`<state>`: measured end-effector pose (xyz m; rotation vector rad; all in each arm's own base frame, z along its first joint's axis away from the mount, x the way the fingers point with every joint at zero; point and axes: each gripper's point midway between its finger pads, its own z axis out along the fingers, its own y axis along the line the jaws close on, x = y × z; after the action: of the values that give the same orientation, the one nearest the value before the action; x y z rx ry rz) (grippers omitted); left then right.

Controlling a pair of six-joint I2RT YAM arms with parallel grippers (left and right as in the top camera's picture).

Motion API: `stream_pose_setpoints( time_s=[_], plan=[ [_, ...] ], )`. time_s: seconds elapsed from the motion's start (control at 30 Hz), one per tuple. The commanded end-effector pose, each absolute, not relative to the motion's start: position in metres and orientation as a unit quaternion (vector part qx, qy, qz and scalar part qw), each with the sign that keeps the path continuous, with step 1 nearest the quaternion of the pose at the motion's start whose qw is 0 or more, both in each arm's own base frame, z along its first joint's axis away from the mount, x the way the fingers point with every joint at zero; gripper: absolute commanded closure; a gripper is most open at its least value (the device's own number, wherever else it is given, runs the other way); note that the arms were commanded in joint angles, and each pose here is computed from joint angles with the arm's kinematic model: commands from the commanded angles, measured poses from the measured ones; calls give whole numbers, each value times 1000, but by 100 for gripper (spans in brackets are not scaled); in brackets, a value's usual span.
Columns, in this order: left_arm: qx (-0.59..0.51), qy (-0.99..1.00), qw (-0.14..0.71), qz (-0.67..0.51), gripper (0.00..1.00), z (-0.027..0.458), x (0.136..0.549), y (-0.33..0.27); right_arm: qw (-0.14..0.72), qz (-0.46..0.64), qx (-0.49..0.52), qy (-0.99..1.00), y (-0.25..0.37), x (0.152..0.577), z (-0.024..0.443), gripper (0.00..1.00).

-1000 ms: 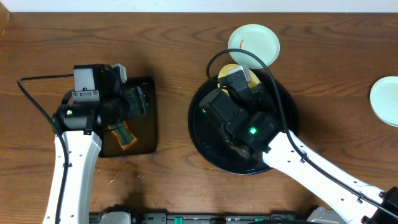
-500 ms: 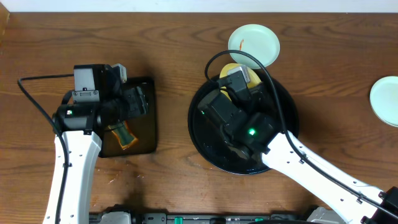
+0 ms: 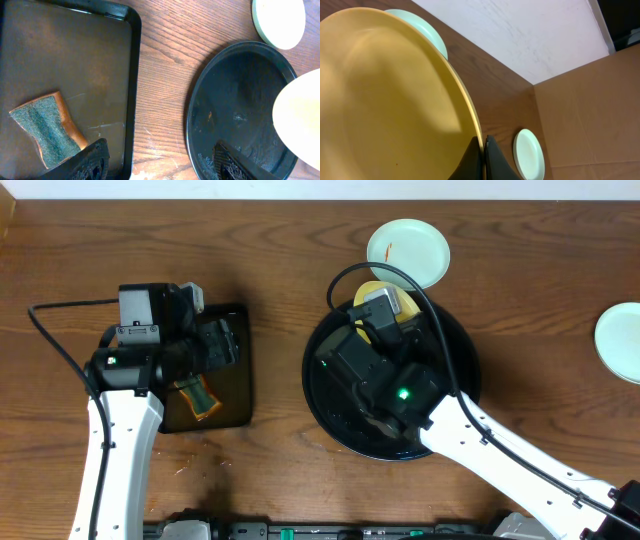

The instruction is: Clean dirty plates on tray and stack at the side

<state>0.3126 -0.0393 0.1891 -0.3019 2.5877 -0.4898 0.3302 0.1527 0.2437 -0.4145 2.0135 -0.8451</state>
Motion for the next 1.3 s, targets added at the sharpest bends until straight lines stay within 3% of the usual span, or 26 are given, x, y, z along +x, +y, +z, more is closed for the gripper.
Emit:
stream_pose_setpoints(
  time_s=[0.0,0.33,0.5,0.87,1.03,1.27],
  plan=[
    [-108,948,244,-175,32,189,314,-37,461,-349,-154,801,152,330,260,99],
    [-108,948,244,-175,32,189,314,-37,465,-356,-150,796,151,329,263,99],
    [-108,948,244,-175,32,189,314,-37,484,-416,-146,756,148,324,286,99],
    [-108,948,243,-175,32,189,314,-37,466,-339,-161,801,163,332,256,99],
    [-108,948,243,-175,32,189,314,-37,435,-234,-82,866,144,340,230,99],
    [-109,948,243,-175,32,189,314,-37,307,26,91,947,85,368,186,99]
  ],
)
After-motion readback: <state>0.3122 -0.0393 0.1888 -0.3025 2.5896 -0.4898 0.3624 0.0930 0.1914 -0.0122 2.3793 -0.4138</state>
